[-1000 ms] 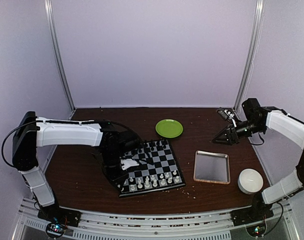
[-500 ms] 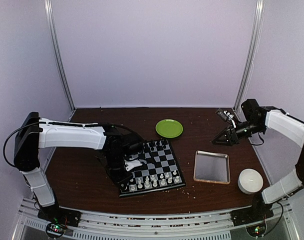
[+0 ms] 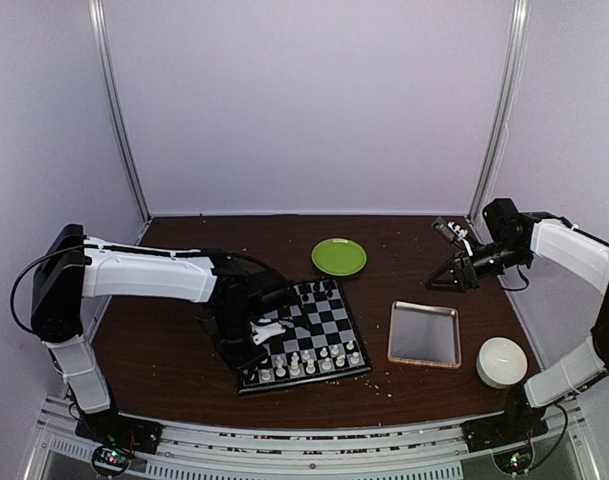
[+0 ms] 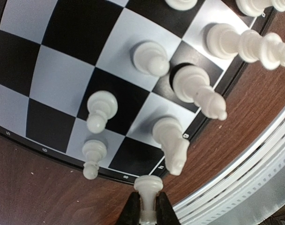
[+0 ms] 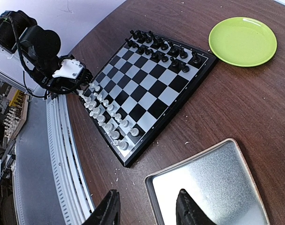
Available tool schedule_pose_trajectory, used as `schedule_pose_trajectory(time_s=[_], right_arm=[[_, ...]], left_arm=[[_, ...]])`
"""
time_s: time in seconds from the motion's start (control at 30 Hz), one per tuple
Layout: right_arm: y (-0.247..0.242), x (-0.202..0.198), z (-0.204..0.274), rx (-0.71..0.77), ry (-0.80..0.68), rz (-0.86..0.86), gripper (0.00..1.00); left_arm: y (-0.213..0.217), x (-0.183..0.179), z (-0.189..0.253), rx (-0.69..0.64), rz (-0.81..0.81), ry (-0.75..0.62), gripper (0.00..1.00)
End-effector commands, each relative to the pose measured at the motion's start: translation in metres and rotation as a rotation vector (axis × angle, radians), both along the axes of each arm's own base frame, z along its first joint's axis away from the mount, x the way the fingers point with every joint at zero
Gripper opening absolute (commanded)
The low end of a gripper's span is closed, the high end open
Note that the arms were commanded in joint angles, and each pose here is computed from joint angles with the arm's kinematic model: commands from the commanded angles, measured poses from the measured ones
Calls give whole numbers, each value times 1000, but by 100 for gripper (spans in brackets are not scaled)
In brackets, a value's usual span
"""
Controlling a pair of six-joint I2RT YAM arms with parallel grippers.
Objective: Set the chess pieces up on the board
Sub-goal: Place the rook at a1.
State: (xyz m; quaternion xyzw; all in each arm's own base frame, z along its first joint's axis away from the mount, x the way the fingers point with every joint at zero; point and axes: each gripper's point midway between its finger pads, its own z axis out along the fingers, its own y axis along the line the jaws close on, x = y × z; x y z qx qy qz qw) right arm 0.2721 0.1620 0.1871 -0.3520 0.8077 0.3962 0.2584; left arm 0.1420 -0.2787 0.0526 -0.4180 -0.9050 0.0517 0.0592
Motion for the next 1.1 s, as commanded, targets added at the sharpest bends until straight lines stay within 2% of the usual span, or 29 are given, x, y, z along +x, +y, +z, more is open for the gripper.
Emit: schedule_pose_trajectory(time_s=[0.0,0.8,1.07], right_arm=[[1,3,7,12,-15,15,40],[2,2,5,10,-5,24,40],[2,2,5,10,-2,26,40]], left_arm=[[2,1,-8,26,-1,-13,10],[-4,6,-15,46,-5,-16,15],[-11,5,-13,29,-8,-11,9]])
